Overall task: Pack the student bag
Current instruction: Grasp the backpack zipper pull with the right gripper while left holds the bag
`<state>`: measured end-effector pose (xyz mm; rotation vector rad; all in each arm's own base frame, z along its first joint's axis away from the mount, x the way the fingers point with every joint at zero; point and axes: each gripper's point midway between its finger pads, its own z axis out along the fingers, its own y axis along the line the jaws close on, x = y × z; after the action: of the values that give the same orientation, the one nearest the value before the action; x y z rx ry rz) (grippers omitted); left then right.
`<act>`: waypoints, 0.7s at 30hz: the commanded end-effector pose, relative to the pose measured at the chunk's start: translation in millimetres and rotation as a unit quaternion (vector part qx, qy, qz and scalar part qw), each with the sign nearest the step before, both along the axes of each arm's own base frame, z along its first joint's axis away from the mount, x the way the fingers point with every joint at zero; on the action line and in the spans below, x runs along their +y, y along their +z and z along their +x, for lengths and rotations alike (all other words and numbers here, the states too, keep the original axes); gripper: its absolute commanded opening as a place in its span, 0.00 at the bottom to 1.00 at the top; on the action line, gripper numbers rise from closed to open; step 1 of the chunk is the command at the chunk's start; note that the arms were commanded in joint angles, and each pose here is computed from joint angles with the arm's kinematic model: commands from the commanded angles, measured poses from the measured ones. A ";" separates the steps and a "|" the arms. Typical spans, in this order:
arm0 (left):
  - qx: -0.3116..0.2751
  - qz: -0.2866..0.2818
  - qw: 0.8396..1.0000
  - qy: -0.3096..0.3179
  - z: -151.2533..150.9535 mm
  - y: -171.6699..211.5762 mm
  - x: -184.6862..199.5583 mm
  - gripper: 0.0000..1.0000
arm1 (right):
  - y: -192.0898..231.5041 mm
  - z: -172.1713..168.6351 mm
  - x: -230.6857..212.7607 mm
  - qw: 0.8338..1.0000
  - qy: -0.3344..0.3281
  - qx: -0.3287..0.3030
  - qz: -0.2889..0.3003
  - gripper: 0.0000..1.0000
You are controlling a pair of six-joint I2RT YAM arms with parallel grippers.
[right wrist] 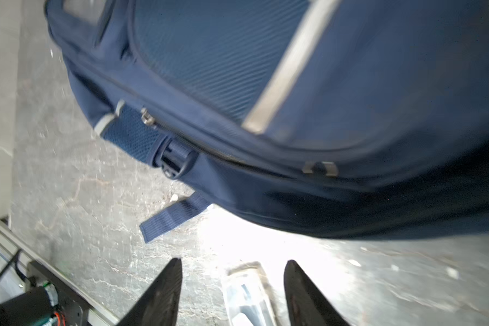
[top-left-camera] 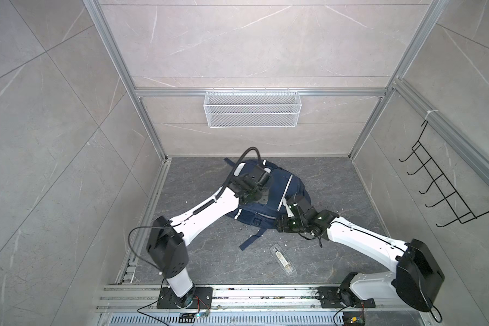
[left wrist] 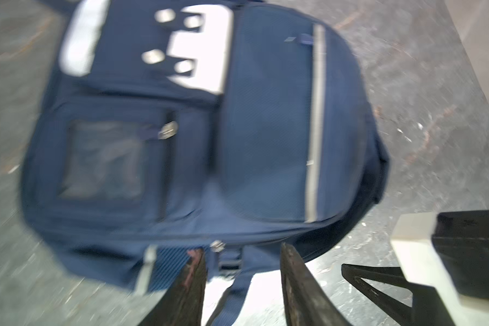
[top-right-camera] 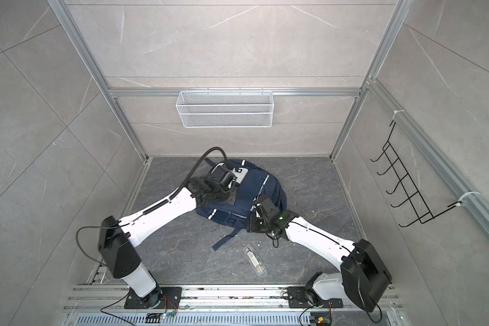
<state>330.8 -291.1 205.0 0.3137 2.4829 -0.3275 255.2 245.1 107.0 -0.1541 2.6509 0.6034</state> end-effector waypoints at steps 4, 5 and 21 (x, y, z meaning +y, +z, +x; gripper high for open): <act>0.015 -0.056 0.996 0.074 -0.3 -26.9 48.4 0.46 | 9.3 14.3 50.5 0.996 0.012 -0.077 -0.052 0.58; 0.020 -0.068 0.994 0.083 0.1 -30.9 54.4 0.46 | 8.1 14.7 56.5 0.994 0.013 -0.087 -0.061 0.58; 0.088 -0.232 0.957 0.151 28.4 -76.4 84.5 0.47 | -3.5 35.2 95.8 0.985 -0.014 -0.147 -0.084 0.53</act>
<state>349.0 -187.0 120.1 -0.2895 2.5313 -0.6307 280.8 329.0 94.9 -0.2741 2.4525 0.3198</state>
